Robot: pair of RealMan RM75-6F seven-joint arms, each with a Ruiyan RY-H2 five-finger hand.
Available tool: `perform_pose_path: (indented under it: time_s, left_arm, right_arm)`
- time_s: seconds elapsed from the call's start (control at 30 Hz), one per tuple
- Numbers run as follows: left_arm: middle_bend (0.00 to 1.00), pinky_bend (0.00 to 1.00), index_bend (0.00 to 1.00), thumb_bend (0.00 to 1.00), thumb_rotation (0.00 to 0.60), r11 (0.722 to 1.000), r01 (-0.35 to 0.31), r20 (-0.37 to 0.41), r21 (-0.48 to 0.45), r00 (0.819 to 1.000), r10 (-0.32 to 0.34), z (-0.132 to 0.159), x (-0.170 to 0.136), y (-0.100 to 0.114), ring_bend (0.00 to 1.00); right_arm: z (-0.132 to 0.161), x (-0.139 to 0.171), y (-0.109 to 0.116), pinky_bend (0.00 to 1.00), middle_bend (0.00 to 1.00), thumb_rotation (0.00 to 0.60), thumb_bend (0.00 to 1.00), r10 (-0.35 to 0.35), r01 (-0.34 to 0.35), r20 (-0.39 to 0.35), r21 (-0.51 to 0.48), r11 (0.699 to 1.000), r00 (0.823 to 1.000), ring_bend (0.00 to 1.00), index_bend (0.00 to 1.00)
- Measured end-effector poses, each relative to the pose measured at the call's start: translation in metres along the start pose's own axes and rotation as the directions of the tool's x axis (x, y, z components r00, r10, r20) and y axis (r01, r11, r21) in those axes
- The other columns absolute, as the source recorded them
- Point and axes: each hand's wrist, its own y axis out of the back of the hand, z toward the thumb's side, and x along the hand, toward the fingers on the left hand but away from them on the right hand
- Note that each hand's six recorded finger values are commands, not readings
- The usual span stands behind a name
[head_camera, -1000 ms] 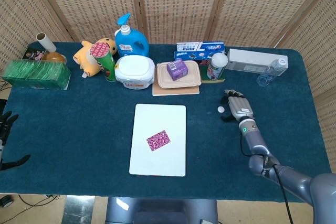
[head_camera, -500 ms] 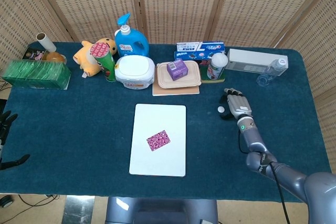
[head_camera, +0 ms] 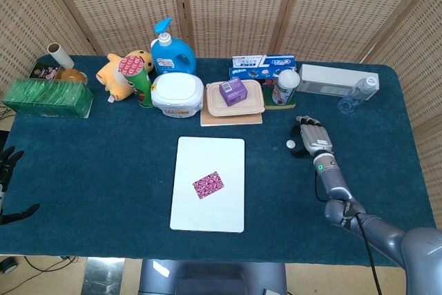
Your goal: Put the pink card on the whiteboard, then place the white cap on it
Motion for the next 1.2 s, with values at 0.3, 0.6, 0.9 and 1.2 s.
perform_pose_path:
  time_s: [0.3, 0.6, 0.9, 1.2]
  left_arm:
    - [0.00, 0.07, 0.00, 0.08, 0.600, 1.000, 0.003, 0.002, 0.006, 1.000, -0.003, 0.0017, 0.0002, -0.0016, 0.00]
    - [0.00, 0.07, 0.00, 0.08, 0.600, 1.000, 0.004, -0.001, 0.011, 1.000, -0.004, 0.0024, 0.0009, -0.0028, 0.00]
    - [0.00, 0.07, 0.00, 0.08, 0.600, 1.000, 0.005, -0.002, 0.015, 1.000, -0.005, 0.0036, 0.0014, -0.0036, 0.00]
    - [0.00, 0.07, 0.00, 0.08, 0.600, 1.000, 0.007, -0.002, 0.018, 1.000, -0.007, 0.0048, 0.0016, -0.0045, 0.00]
  right_arm:
    - [-0.0003, -0.0010, -0.0015, 0.06, 0.12, 0.600, 0.32, -0.006, 0.006, 0.000, -0.001, 1.000, 1.000, 0.01, 0.40]
    - [-0.0008, -0.0028, -0.0035, 0.06, 0.13, 0.600, 0.33, -0.011, 0.011, 0.000, -0.009, 1.000, 1.000, 0.02, 0.41]
    - [0.0010, -0.0044, -0.0045, 0.06, 0.15, 0.600, 0.33, -0.016, 0.016, -0.006, -0.020, 1.000, 1.000, 0.03, 0.46]
    - [0.0000, -0.0048, -0.0034, 0.07, 0.17, 0.600, 0.33, -0.027, 0.027, -0.008, -0.025, 0.999, 1.000, 0.03, 0.49]
